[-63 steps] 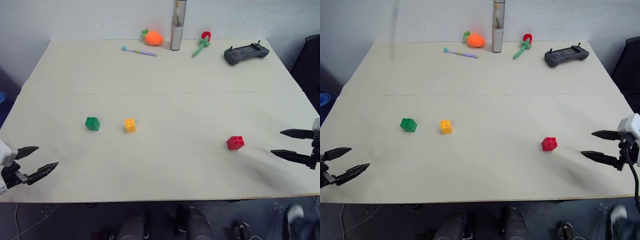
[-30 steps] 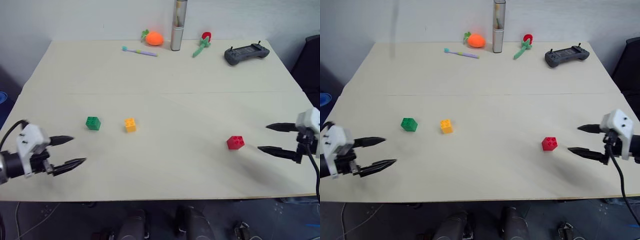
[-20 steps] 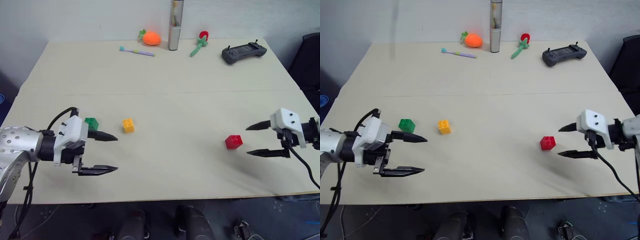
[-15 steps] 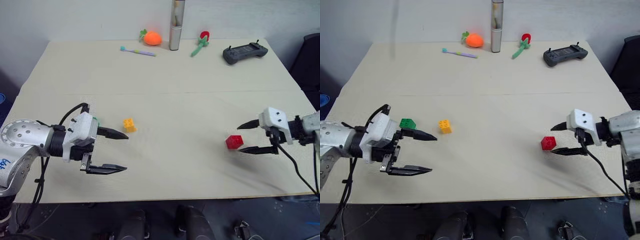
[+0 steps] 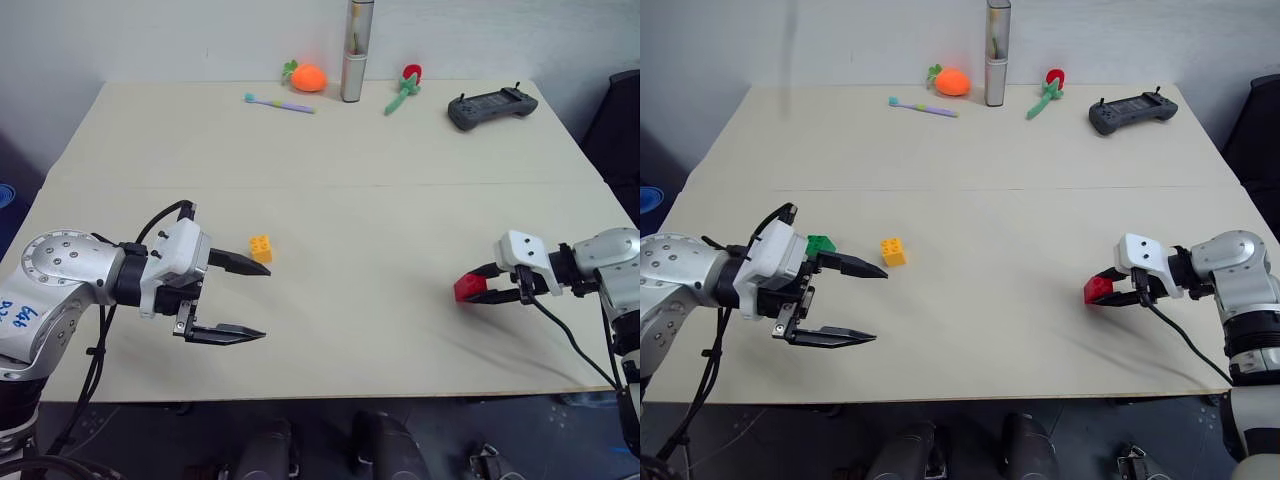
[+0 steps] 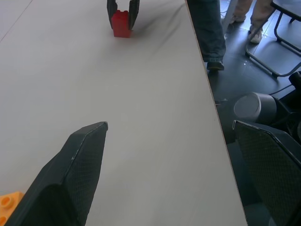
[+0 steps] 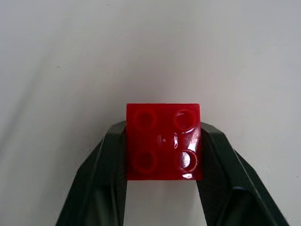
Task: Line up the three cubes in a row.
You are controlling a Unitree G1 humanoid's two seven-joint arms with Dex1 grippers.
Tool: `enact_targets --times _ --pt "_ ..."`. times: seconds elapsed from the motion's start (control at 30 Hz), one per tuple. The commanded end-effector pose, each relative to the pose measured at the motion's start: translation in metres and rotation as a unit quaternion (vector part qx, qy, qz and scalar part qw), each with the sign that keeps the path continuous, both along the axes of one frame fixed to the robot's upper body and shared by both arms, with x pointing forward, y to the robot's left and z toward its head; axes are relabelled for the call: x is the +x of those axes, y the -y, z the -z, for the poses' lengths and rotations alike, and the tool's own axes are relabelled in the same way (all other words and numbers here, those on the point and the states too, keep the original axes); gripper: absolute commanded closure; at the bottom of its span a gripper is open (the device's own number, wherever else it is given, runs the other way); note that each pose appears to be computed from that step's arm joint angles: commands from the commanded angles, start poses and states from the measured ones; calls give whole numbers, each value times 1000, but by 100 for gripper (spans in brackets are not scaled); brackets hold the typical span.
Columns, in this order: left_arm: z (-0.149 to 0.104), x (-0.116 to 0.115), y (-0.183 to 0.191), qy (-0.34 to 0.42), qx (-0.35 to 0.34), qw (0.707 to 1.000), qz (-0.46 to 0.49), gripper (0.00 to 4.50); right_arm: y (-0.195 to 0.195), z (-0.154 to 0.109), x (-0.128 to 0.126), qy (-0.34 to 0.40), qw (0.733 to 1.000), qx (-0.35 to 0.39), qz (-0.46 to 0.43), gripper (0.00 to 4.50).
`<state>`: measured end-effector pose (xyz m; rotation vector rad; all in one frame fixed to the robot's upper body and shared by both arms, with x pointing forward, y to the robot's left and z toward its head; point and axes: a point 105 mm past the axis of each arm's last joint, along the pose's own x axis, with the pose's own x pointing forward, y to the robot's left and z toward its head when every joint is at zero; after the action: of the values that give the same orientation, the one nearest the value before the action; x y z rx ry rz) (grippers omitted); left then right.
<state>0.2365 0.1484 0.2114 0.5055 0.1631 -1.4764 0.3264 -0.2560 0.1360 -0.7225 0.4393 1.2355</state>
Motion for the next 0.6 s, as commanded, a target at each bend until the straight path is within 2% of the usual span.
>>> enact_targets --times 0.03,0.17,0.27,0.47,0.6 --pt "-3 -1 1 10 3 1000 12 0 -19 -10 -16 -7 998 18 -64 300" --pt "1 -7 7 -5 5 999 36 0 -65 -10 -44 -12 988 42 -151 300" --pt "2 -9 14 -7 2 999 50 0 -91 -5 -66 -22 981 56 -184 300" --pt "6 -13 20 -8 3 998 62 0 -104 25 -87 -34 987 29 -151 300" --pt "9 -16 22 -7 6 998 68 0 -105 34 -94 -50 991 11 -125 300"
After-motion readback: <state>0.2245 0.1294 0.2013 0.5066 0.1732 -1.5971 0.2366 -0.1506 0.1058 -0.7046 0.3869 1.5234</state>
